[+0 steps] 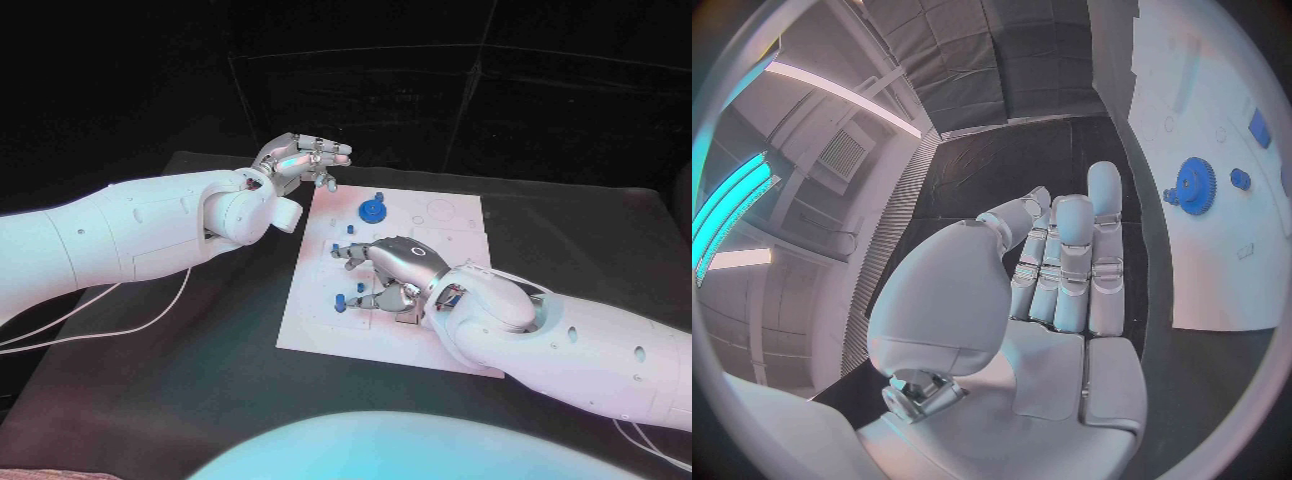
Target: Assemble the parts on the task board
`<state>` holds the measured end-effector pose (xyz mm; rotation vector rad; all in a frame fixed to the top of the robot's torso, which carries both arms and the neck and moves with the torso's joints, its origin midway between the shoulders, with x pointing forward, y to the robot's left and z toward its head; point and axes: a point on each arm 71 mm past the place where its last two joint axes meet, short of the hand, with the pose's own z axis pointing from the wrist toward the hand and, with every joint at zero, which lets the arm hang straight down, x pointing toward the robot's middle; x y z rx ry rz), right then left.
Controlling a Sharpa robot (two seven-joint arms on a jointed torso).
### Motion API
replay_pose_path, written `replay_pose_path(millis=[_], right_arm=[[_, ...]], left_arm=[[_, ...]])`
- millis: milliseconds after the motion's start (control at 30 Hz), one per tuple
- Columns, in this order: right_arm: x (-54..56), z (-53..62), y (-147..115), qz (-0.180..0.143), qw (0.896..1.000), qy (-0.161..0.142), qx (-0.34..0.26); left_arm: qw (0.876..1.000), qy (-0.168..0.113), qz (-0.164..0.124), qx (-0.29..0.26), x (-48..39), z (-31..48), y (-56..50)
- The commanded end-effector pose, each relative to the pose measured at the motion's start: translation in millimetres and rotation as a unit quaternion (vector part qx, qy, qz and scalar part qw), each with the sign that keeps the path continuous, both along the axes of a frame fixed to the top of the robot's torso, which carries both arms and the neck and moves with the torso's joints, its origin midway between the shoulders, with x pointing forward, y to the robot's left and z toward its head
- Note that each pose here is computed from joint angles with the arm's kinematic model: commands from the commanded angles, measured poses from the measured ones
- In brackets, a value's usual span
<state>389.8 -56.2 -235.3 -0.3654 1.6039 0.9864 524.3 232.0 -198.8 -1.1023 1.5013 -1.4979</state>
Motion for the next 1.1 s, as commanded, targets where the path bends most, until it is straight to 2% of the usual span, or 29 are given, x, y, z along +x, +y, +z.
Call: replay_pose_path(millis=[33, 167, 267, 433, 567, 667, 767, 900, 1100], right_arm=[[1.9, 13.1, -17, -0.021, 0.997, 0.01, 0.067], [8.8, 19.9, -51, -0.069, 0.992, 0.071, 0.08], [12.6, 22.2, -81, -0.116, 0.982, 0.128, 0.077], [11.1, 21.1, -124, -0.187, 0.966, 0.176, 0.038], [8.1, 17.6, -147, -0.226, 0.955, 0.192, -0.01], [5.6, 15.7, -167, -0.259, 0.945, 0.192, -0.054], [4.5, 15.4, -176, -0.277, 0.94, 0.187, -0.074], [3.4, 13.7, -180, -0.291, 0.934, 0.183, -0.102], [0.7, 5.6, -174, -0.289, 0.928, 0.194, -0.132]], left_arm=[[1.0, 0.0, -0.005, -0.004, -0.3, 1.2, 0.5], [1.0, 0.0, -0.003, -0.004, -0.4, 0.9, 2.1], [1.0, 0.0, -0.002, -0.003, -0.9, 0.6, 4.0], [1.0, 0.002, 0.001, -0.002, -3.2, -0.5, 9.0], [1.0, 0.003, 0.002, -0.002, -4.6, -1.0, 10.8], [1.0, 0.003, 0.0, -0.003, -6.1, -1.4, 11.1], [1.0, 0.004, 0.0, -0.003, -6.9, -1.9, 11.2], [1.0, 0.005, -0.002, -0.004, -7.7, -2.7, 10.4], [1.0, 0.007, -0.005, -0.004, -8.5, -3.5, 9.7]])
